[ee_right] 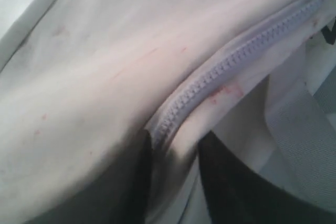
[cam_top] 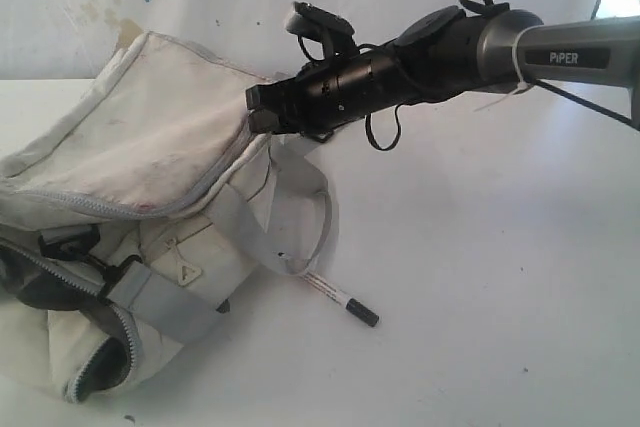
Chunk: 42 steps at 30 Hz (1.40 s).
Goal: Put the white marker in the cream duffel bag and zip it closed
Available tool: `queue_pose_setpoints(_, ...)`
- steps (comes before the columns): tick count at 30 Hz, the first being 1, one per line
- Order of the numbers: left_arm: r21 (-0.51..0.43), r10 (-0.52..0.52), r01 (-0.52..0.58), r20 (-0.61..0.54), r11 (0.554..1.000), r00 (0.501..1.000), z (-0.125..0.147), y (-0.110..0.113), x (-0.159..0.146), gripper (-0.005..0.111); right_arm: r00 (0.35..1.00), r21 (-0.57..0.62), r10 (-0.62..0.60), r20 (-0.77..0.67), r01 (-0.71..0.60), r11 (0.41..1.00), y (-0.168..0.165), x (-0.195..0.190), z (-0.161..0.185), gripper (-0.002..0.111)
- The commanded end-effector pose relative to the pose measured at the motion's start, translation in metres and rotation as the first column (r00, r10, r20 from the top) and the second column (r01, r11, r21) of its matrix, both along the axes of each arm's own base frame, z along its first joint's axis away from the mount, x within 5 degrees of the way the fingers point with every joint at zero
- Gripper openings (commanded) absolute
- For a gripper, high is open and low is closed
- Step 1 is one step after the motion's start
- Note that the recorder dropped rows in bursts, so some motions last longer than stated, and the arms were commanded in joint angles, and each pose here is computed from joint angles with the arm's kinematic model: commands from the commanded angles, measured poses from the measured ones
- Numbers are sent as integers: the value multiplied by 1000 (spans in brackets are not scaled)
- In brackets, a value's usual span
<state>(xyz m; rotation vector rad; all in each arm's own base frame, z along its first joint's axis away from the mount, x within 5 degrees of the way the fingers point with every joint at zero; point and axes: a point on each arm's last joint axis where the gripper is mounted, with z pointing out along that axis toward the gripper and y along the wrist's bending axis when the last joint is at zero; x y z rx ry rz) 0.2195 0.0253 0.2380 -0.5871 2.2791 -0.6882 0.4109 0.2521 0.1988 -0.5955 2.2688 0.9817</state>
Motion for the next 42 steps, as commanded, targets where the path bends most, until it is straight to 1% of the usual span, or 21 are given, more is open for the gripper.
queue_pose_setpoints(1, 6, 15, -15, 29, 1000, 999, 3, 1, 0, 67, 999, 10, 54, 7, -54, 998, -2, -4, 12, 57)
queue_pose_setpoints(2, 12, 13, -13, 31, 1000, 999, 3, 1, 0, 72, 998, 6, 67, 8, -67, 998, -3, -5, 14, 60)
queue_pose_setpoints(4, 29, 2, -3, 30, 1000, 1000, 3, 2, 0, 83, 995, -21, 93, 30, -92, 996, -8, -7, 21, 61)
queue_pose_setpoints(6, 65, -11, 9, 33, 998, 999, 6, 4, 1, 89, 996, -58, 82, 43, -80, 995, -14, -8, 29, 61)
queue_pose_setpoints(8, 79, -10, 6, 43, 997, 999, 12, 5, 4, 91, 998, -97, 51, 38, -47, 994, -22, -8, 38, 61)
queue_pose_setpoints(9, 62, 12, -15, 42, 998, 999, 16, 6, 6, 91, 1000, -103, 17, 17, -15, 995, -27, -8, 43, 61)
queue_pose_setpoints(11, 33, 54, -55, 48, 998, 997, 23, 8, 9, 91, 1000, -113, -15, -20, 12, 994, -30, -12, 49, 61)
queue_pose_setpoints(12, 0, 97, -97, 47, 995, 994, 26, 9, 11, 91, 999, -116, -20, -39, 15, 993, -31, -14, 52, 61)
queue_pose_setpoints(14, -52, 163, -161, 38, 986, 986, 30, 12, 14, 91, 998, -114, 3, -69, -11, 993, -32, -19, 56, 61)
queue_pose_setpoints(16, -78, 183, -180, 27, 981, 983, 31, 13, 17, 91, 996, -115, 30, -87, -40, 993, -32, -24, 59, 60)
queue_pose_setpoints(17, -84, 179, -176, 21, 981, 984, 31, 13, 19, 90, 994, -117, 45, -101, -57, 992, -32, -26, 59, 59)
queue_pose_setpoints(19, -109, 135, -136, -16, 985, 991, 29, 10, 23, 88, 987, -119, 62, -148, -80, 990, -32, -30, 58, 58)
queue_pose_setpoints(21, -131, 76, -83, -55, 988, 996, 25, 8, 28, 84, 978, -139, 98, -182, -124, 982, -32, -34, 56, 56)
queue_pose_setpoints(23, -143, 43, -55, -86, 988, 995, 21, 8, 34, 83, 967, -166, 128, -218, -166, 972, -34, -39, 53, 54)
queue_pose_setpoints(26, -162, 30, -50, -125, 986, 992, 15, 11, 45, 83, 934, -202, 198, -297, -264, 943, -38, -49, 50, 50)
queue_pose_setpoints(27, -177, 23, -50, -149, 983, 989, 12, 11, 48, 82, 921, -220, 219, -323, -298, 929, -40, -53, 48, 48)
queue_pose_setpoints(29, -174, 15, -46, -179, 984, 984, 5, 14, 54, 79, 899, -248, 246, -362, -347, 904, -43, -57, 46, 43)
queue_pose_setpoints(31, -166, 11, -47, -212, 985, 977, -1, 17, 60, 76, 899, -266, 245, -363, -352, 897, -44, -57, 45, 39)
queue_pose_setpoints(35, -202, -63, 5, -285, 979, 957, -15, 16, 65, 67, 899, -268, 241, -365, -350, 898, -44, -57, 45, 34)
queue_pose_setpoints(42, -208, -87, 19, -322, 978, 943, -28, 17, 69, 43, 899, -270, 241, -365, -350, 897, -45, -57, 45, 34)
